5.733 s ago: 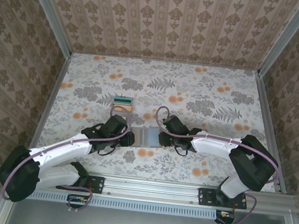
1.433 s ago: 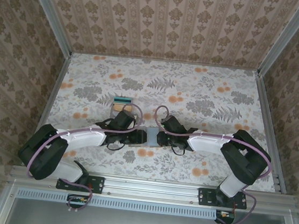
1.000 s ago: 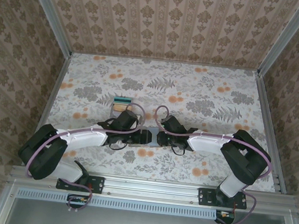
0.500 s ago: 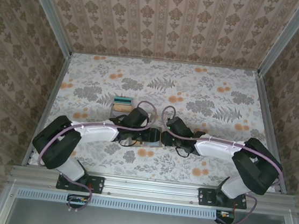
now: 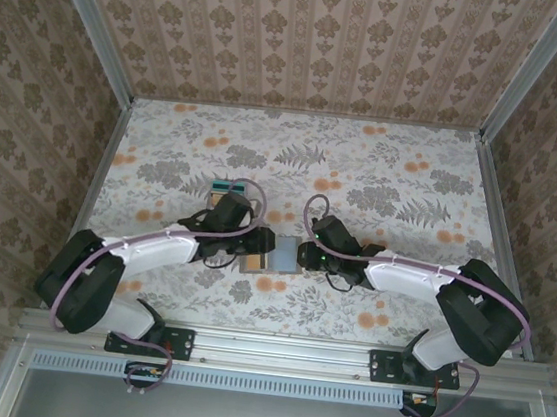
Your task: Take the credit cards out of the card holder
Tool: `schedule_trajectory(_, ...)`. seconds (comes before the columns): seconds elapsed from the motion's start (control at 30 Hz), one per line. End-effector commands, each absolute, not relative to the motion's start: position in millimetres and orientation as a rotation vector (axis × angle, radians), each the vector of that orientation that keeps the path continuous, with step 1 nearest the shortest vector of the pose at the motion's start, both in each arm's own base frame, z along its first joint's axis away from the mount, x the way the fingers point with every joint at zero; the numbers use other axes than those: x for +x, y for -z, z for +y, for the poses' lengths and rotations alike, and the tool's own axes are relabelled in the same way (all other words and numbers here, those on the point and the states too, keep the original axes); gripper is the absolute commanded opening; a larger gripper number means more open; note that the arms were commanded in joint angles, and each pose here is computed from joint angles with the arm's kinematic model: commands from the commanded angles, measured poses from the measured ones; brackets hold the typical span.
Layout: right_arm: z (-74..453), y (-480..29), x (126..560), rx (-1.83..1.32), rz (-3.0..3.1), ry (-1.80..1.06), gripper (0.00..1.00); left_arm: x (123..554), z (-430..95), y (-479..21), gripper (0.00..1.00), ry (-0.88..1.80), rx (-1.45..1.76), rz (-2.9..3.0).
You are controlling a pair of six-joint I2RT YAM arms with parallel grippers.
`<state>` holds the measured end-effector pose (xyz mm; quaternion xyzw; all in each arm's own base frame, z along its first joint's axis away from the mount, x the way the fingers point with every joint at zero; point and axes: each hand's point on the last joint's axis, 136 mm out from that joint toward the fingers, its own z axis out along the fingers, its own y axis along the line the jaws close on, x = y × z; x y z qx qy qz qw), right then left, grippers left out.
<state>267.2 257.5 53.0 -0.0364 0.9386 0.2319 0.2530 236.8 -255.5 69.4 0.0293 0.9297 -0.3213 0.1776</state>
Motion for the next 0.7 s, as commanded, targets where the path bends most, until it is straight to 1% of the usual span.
schedule_trajectory(0.0, 291.7, -75.0, 273.1, -0.119, 2.501, -0.802, 0.28, 226.8, -228.1, -50.9, 0.37, 0.830, 0.054, 2.700)
schedule_trajectory(0.03, 299.1, -75.5, 272.5, -0.134, 2.504, -0.825, 0.27, 227.2, -223.6, -49.5, 0.34, 0.829, 0.040, 2.701)
schedule_trajectory(0.13, 317.5, -73.3, 272.4, -0.164, 2.522, -0.850, 0.24, 227.1, -216.9, -47.2, 0.32, 0.829, 0.019, 2.701)
schedule_trajectory(0.23, 335.0, -68.2, 272.0, -0.174, 2.544, -0.906, 0.21, 225.4, -214.2, -44.6, 0.32, 0.825, 0.013, 2.705)
schedule_trajectory(0.37, 351.7, -61.7, 270.1, -0.185, 2.571, -0.949, 0.20, 221.1, -210.4, -39.0, 0.31, 0.817, 0.002, 2.719)
schedule_trajectory(0.47, 355.5, -54.9, 268.4, -0.181, 2.596, -0.942, 0.20, 218.1, -207.8, -34.8, 0.31, 0.810, -0.008, 2.728)
schedule_trajectory(0.67, 345.2, -39.5, 266.9, -0.151, 2.647, -0.858, 0.20, 215.5, -206.6, -30.2, 0.31, 0.817, -0.022, 2.731)
